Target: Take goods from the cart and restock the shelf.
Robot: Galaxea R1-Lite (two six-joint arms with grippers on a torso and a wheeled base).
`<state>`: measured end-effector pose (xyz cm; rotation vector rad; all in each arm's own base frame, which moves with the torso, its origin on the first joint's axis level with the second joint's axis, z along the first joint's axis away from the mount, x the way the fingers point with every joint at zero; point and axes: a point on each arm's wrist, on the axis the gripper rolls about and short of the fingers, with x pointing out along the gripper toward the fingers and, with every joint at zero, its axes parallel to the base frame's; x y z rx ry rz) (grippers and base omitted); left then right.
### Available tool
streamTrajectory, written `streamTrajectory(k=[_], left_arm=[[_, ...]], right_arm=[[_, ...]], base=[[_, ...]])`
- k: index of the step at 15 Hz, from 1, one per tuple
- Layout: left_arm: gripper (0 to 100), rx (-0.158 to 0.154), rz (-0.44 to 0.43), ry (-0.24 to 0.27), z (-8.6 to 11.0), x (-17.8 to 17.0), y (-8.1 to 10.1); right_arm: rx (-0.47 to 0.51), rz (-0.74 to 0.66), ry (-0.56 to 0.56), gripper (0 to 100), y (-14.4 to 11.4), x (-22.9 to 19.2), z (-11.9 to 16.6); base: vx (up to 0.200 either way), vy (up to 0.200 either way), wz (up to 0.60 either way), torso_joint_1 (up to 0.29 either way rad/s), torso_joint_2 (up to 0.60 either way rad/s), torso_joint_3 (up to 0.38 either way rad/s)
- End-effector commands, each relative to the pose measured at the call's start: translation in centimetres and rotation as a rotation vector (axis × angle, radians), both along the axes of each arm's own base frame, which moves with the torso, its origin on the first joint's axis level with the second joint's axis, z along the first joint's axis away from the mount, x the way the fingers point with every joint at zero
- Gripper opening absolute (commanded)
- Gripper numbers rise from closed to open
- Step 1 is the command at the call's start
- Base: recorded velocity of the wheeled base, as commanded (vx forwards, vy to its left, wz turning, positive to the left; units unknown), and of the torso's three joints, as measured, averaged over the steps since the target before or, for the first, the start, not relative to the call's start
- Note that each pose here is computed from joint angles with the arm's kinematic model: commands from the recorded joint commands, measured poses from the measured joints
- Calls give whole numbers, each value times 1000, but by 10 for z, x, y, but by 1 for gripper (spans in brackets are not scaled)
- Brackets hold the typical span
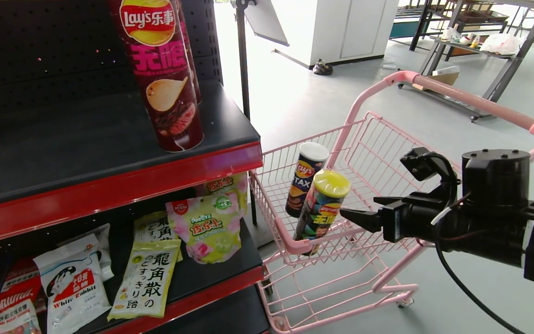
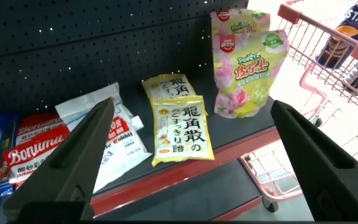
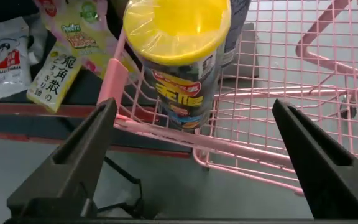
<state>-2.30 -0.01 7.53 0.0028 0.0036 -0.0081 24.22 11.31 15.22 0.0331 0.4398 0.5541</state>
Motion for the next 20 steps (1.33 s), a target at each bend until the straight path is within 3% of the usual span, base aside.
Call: streamTrajectory(k=[1, 9, 15, 19, 20], left_arm=[[100, -1, 0, 1, 0, 0, 0], [100, 0, 0, 1, 0, 0, 0], [100, 0, 0, 1, 0, 0, 0], [100, 0, 0, 1, 0, 0, 0], [100, 0, 0, 1, 0, 0, 0]], right_arm=[[3, 28, 30, 100, 10, 3, -7], [4, 64, 59, 100, 41, 27, -19], [-20, 12, 63, 100, 55, 60, -36], [3, -14, 6, 100, 59, 77, -51], [-1, -38, 2, 0, 59, 80, -54]], base=[[0, 0, 0, 0, 0, 0], [0, 0, 0, 0, 0, 0], [0, 0, 0, 0, 0, 0], [0, 0, 0, 0, 0, 0], [0, 0, 0, 0, 0, 0]])
